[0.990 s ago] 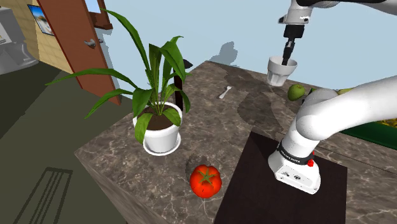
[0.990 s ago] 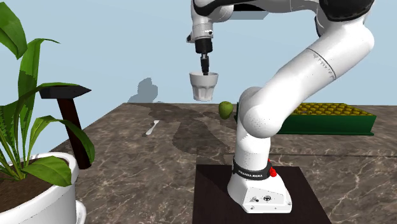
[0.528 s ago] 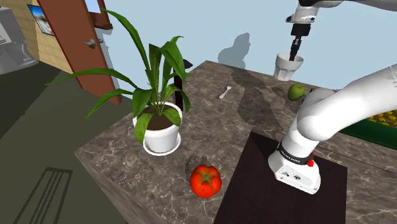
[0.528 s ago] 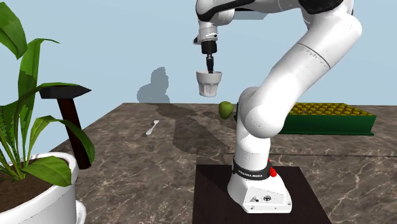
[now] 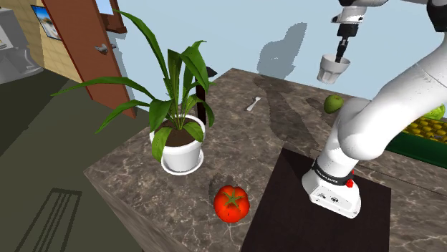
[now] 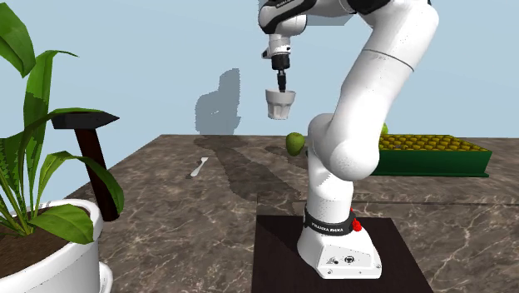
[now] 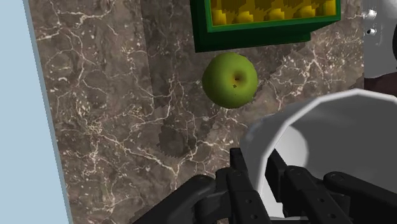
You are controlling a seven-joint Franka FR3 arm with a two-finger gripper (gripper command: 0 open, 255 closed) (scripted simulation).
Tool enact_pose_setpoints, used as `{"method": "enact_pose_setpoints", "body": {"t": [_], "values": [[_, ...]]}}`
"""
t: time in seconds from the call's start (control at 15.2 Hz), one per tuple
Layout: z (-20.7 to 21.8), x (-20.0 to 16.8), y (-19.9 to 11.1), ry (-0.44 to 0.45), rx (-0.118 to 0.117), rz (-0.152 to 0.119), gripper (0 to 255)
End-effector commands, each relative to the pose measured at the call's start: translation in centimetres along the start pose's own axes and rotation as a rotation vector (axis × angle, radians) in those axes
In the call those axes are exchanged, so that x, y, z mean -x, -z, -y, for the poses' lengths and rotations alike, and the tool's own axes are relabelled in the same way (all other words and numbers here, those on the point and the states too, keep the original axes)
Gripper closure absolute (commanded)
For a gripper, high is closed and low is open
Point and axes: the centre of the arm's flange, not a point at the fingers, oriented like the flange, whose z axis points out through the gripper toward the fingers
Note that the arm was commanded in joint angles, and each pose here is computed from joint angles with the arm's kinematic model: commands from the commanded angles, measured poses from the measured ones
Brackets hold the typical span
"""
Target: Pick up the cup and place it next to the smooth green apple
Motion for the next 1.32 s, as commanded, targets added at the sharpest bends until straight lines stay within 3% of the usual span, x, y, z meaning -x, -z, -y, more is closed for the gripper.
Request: {"method": "enact_pose_setpoints", "body": {"t": [0.0, 0.26, 1.25], "values": [[-2.4, 0.4, 0.5, 0.001, 0.003, 0.001, 255], [-7.1, 1.6, 1.2, 0.001, 0.003, 0.001, 255], [-8.4, 0.8, -6.6, 0.001, 0.003, 0.001, 255]]}}
